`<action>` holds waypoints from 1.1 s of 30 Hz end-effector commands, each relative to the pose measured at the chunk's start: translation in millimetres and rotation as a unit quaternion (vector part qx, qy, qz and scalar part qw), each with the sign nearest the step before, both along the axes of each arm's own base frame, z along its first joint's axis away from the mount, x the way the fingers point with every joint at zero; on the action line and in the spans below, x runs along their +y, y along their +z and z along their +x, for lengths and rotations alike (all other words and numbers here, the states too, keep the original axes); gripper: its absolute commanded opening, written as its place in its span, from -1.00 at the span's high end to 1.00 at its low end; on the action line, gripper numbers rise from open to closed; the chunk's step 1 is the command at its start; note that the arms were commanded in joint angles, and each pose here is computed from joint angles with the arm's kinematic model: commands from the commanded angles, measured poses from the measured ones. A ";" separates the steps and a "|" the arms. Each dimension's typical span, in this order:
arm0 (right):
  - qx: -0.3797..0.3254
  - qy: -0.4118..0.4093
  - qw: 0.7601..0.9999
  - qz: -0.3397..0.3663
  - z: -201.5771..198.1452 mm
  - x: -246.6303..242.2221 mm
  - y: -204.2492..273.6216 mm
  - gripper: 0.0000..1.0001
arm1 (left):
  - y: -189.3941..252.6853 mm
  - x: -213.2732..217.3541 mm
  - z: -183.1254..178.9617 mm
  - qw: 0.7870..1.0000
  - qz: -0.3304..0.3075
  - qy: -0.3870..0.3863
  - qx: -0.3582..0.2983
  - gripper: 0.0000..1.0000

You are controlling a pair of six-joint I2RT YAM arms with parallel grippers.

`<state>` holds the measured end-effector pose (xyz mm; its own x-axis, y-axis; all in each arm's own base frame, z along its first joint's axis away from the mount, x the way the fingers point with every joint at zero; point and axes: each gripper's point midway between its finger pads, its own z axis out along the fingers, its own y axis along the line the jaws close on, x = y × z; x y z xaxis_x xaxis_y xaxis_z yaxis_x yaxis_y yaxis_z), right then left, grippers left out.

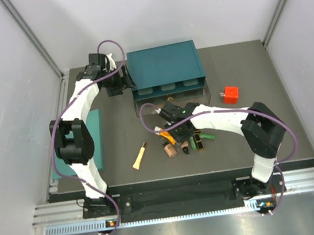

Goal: Organize the makeup

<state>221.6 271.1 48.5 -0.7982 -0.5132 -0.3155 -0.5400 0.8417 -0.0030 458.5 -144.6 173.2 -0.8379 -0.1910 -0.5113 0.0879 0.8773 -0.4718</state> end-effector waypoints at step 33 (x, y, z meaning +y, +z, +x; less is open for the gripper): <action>-0.061 0.106 0.990 0.062 -19.0 14.4 77.2 0.95 | 9.8 -0.6 -5.1 1.000 0.001 -0.007 -0.011 -0.73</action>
